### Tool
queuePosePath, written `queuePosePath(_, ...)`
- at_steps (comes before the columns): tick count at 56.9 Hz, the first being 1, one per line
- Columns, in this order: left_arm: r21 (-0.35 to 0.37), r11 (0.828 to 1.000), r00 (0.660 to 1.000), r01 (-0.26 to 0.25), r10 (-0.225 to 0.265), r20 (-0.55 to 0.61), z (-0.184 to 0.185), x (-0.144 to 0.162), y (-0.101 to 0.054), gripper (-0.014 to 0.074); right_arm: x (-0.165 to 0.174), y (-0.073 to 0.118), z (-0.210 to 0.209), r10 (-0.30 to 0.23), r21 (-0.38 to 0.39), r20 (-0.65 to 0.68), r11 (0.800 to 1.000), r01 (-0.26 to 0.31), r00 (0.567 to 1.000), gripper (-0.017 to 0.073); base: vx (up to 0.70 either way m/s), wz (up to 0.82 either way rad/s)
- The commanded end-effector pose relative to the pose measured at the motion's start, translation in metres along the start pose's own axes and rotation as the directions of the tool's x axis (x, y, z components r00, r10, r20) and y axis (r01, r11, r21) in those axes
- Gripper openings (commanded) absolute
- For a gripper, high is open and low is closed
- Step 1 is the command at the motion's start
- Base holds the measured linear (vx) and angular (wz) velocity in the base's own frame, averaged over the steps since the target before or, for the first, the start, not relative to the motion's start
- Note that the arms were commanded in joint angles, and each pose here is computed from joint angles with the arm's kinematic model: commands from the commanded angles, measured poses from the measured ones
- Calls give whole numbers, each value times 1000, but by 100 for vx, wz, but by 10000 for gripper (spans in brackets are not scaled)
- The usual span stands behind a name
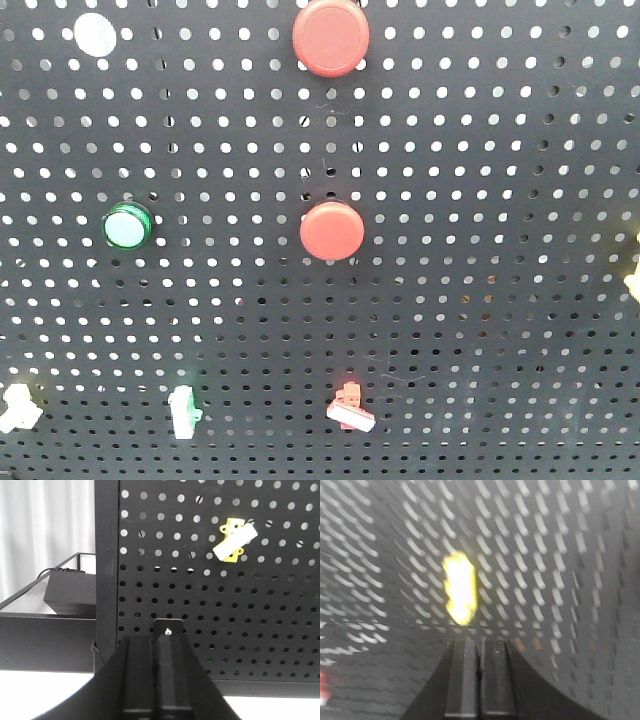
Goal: Rotate knob clockwise with right arm
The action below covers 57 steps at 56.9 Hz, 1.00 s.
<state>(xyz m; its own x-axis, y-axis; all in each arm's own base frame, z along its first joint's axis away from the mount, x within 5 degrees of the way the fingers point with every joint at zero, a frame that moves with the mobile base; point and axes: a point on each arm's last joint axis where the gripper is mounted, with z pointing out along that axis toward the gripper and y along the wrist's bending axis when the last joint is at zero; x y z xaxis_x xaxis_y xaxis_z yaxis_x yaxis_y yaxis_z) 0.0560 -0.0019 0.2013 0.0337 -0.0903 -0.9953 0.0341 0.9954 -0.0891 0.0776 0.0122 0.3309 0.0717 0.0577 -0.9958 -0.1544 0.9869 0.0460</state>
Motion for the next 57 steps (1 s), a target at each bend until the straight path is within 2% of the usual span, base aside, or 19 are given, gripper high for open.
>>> queuePosePath(1, -4, 1000, 997, 18, -17, 69, 0, -3, 1, -6, 7, -3, 4, -4, 24, 69, 1000, 3, 998, -9, 0, 0)
queuePosePath(22, -4, 1000, 997, 18, -17, 69, 0, -3, 1, -6, 83, -7, 4, -14, 31, -150, 999, 19, 989, -9, 0, 0)
queuePosePath(27, -4, 1000, 997, 18, -17, 69, 0, -3, 1, -6, 99, -7, -2, -102, 16, -174, 994, 107, 979, -9, 0, 0)
queuePosePath(35, -4, 1000, 997, 18, -17, 69, 0, -3, 1, -6, 124, -9, -17, -205, 10, -156, 978, 209, 966, -9, 0, 0)
queuePosePath(39, -4, 1000, 997, 18, -17, 69, 0, -3, 1, -6, 133, -10, -24, -184, 38, -125, 981, 191, 975, -9, 0, 0)
queuePosePath(44, -4, 1000, 997, 18, -17, 69, 0, -3, 1, -6, 135, -12, -33, -129, 94, -117, 986, 140, 985, -9, 0, 0)
queuePosePath(53, -4, 1000, 997, 18, -17, 69, 0, -3, 1, -6, 137, -17, -35, -45, 185, -134, 980, 69, 990, -9, 0, 0)
queuePosePath(57, -4, 1000, 997, 18, -17, 69, 0, -3, 1, -6, 137, -19, -35, -24, 215, -126, 975, 51, 992, -9, 0, 0)
